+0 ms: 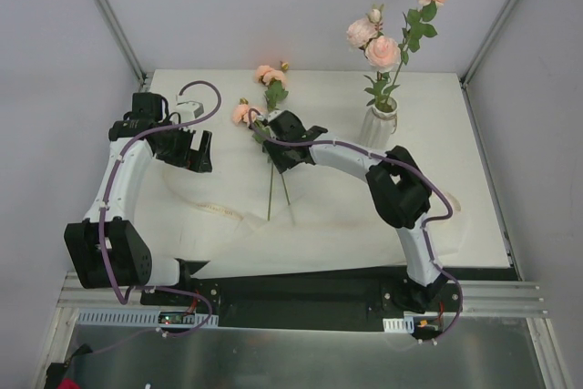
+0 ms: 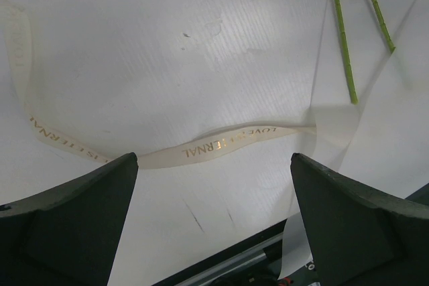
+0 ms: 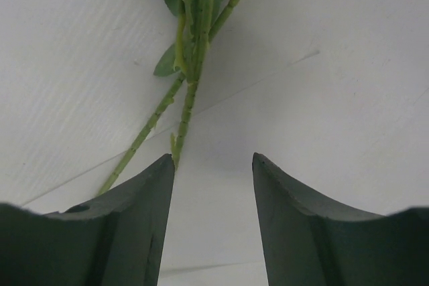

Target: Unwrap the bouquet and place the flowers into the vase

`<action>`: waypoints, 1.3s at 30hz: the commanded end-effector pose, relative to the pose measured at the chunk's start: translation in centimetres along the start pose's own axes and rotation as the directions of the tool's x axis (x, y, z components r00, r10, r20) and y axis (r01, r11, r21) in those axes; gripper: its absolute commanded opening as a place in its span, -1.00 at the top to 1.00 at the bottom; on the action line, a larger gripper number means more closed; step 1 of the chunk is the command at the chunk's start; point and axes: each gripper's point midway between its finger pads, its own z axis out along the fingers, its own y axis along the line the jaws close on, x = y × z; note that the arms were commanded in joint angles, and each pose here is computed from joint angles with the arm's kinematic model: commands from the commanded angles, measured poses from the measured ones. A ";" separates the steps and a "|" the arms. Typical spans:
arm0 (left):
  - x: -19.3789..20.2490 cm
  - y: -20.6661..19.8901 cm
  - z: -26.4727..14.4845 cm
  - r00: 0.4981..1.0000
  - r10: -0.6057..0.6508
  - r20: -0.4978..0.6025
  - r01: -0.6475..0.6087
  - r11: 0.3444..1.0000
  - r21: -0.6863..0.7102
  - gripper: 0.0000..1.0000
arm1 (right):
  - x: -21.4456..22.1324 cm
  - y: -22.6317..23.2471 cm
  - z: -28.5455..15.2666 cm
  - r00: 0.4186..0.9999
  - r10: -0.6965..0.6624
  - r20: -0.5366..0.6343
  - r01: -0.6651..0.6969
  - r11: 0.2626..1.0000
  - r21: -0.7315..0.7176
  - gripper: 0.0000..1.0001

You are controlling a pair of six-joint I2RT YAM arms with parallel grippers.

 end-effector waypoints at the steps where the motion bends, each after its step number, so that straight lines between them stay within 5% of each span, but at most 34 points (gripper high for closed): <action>1: -0.4 0.4 -0.2 1.000 0.005 0.012 -0.005 1.000 -0.007 -0.96 | -1.4 -0.7 0.4 0.999 -0.012 0.037 0.010 0.999 0.053 -0.07; 27: 0.0 0.8 0.2 1.000 0.006 -0.006 -0.006 1.000 -0.013 -0.95 | -1.2 0.8 3.5 0.999 0.040 0.026 -0.040 0.999 0.001 -0.10; 34: -0.2 0.7 -0.1 1.000 0.012 0.004 -0.012 1.000 -0.021 -0.95 | -0.3 0.2 4.7 0.997 0.071 0.012 -0.072 0.996 0.057 0.32; 39: -0.2 0.7 -0.3 1.000 0.014 0.010 -0.013 1.000 -0.027 -0.94 | -1.8 0.0 3.3 0.993 0.092 0.073 -0.097 0.993 0.062 0.98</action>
